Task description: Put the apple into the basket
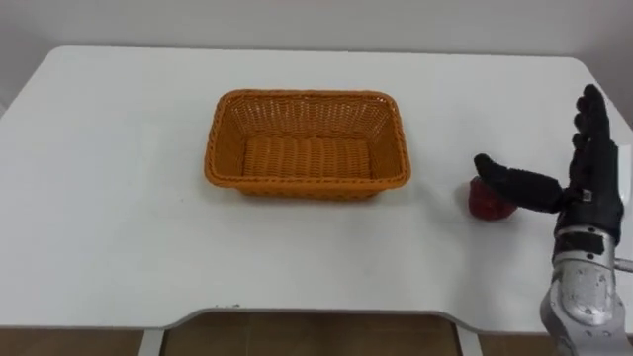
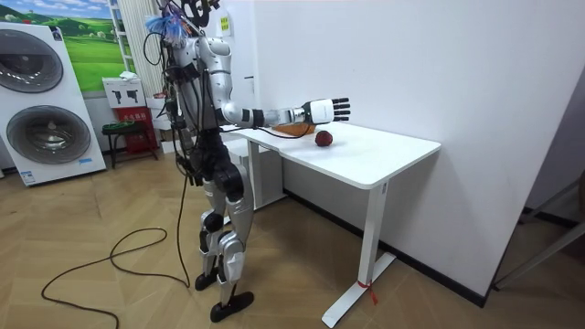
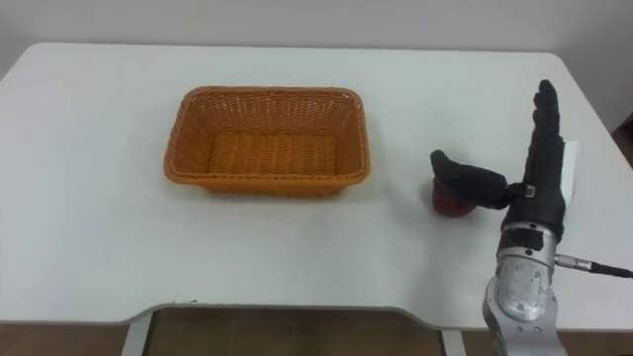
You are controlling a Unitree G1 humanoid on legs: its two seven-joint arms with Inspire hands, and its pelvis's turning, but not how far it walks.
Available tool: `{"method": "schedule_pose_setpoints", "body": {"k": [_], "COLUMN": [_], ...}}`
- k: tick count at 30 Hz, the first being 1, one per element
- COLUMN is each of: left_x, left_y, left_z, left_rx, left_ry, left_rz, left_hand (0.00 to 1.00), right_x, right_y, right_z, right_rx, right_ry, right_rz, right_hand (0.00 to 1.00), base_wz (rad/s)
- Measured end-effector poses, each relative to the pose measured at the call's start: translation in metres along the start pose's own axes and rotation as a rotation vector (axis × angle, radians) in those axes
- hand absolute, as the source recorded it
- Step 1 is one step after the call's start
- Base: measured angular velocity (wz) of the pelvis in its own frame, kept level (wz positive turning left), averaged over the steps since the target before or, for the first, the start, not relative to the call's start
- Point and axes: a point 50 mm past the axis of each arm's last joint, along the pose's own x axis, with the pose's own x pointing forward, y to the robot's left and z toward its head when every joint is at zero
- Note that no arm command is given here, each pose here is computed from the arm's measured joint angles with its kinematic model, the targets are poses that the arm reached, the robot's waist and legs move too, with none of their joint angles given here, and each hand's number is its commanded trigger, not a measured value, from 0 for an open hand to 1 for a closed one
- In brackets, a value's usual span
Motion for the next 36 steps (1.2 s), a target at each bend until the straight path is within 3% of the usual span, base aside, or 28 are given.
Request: {"method": "schedule_pose_setpoints", "body": {"k": [10, 15, 25, 26, 27, 28, 29, 36], "left_x": [0.001, 0.001, 0.001, 0.001, 0.001, 0.001, 0.001, 0.001], "left_y": [-0.002, -0.003, -0.003, -0.003, -0.002, -0.002, -0.001, -0.001], "left_z": [0.003, 0.002, 0.003, 0.004, 0.006, 0.005, 0.006, 0.005], "left_rx": [0.025, 0.026, 0.021, 0.023, 0.022, 0.018, 0.018, 0.018], "left_ry": [-0.007, -0.003, 0.003, 0.001, -0.003, -0.001, -0.003, -0.003], "left_rz": [-0.033, -0.031, -0.029, -0.028, -0.028, -0.027, -0.024, -0.021], "left_hand": [0.0, 0.0, 0.0, 0.0, 0.0, 0.0, 0.0, 0.0], "right_x": [-0.002, -0.01, -0.017, -0.021, -0.022, -0.023, -0.024, -0.021], "right_y": [0.009, 0.02, 0.016, 0.015, 0.016, 0.016, 0.015, 0.008], "right_z": [-0.001, -0.022, -0.048, -0.054, -0.057, -0.058, -0.059, -0.063], "right_rx": [-0.061, -0.1, -0.164, -0.172, -0.176, -0.172, -0.173, -0.187], "right_ry": [-0.01, 0.076, 0.186, 0.223, 0.235, 0.233, 0.238, 0.25], "right_rz": [0.106, 0.174, 0.193, 0.204, 0.208, 0.21, 0.21, 0.162], "right_hand": [0.0, 0.0, 0.0, 0.13, 0.52, 0.65, 1.0, 1.0], "base_wz": [0.01, 0.0, 0.04, 0.0, 0.0, 0.0, 0.0, 0.0]}}
